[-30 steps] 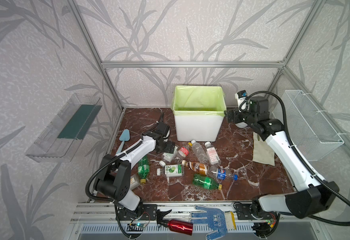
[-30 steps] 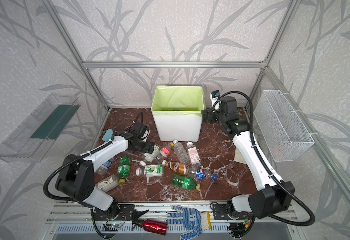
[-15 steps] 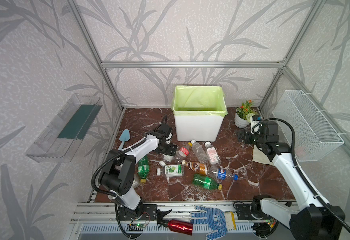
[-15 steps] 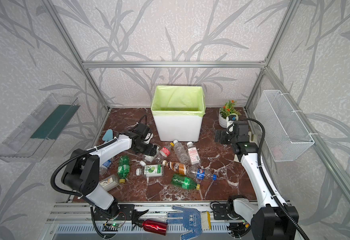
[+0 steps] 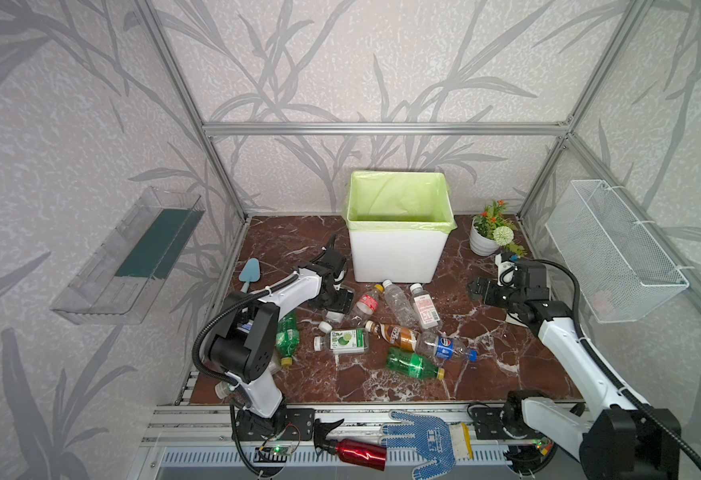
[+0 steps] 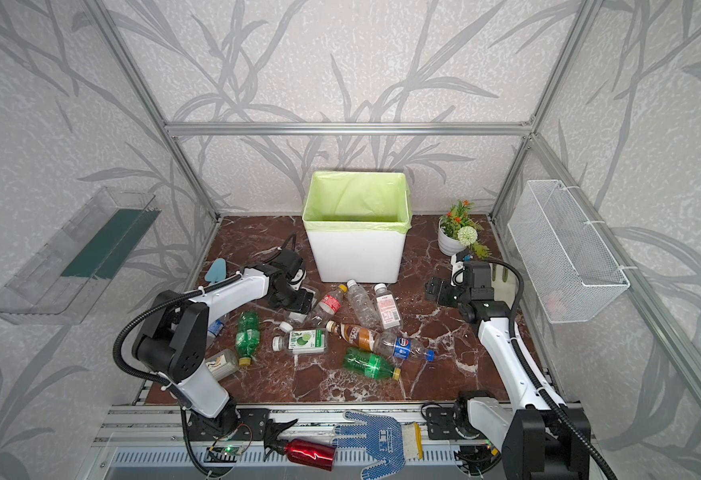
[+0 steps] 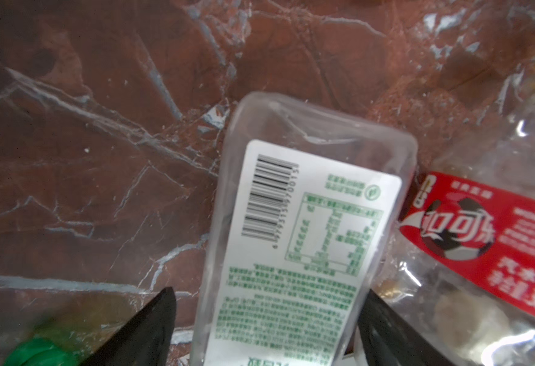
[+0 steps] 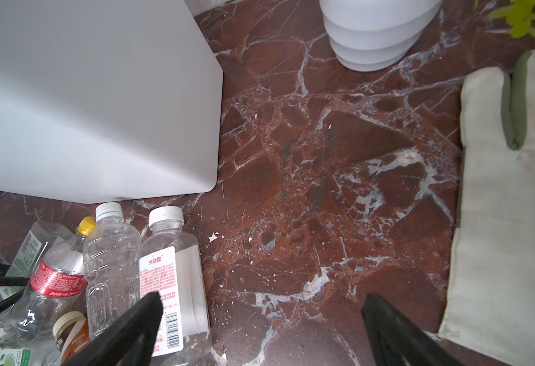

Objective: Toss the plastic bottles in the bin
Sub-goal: 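Close the left gripper on the green-label square bottle and lift it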

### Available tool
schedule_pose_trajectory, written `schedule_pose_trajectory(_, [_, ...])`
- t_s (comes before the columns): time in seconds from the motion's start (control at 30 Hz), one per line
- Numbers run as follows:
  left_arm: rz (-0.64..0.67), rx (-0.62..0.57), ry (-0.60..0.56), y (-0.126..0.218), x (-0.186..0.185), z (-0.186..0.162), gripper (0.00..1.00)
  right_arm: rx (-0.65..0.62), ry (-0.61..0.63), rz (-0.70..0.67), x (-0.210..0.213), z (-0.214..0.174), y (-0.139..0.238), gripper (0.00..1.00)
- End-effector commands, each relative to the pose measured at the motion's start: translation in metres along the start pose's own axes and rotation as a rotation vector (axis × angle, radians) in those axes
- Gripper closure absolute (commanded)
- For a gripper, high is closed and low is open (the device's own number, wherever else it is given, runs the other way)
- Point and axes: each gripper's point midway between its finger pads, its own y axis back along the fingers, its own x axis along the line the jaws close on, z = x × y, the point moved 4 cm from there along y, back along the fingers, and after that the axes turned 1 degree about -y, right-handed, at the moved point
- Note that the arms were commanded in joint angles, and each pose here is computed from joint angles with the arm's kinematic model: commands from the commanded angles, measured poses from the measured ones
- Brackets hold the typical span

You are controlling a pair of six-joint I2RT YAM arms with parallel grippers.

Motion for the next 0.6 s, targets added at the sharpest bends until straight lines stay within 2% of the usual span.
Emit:
schedule_pose_trajectory(0.0, [0.054, -0.004, 0.015, 0.000, 0.006, 0.007, 0.16, -0.042, -0.009, 0.030, 0.005, 0.007, 0.005, 0.01])
schedule_pose_trajectory(0.3, [0.216, -0.014, 0.142, 0.005, 0.040, 0.007, 0.24, -0.037, -0.007, 0.024, 0.004, 0.005, 0.006, 0.01])
schedule_pose_trajectory(0.4, [0.213, -0.013, 0.177, 0.005, 0.047, 0.006, 0.22, -0.032, -0.012, 0.025, 0.003, 0.002, 0.005, 0.01])
schedule_pose_trajectory(0.57, [0.195, -0.014, 0.198, 0.004, 0.048, 0.009, 0.14, -0.031, -0.021, 0.034, 0.004, 0.001, 0.004, 0.01])
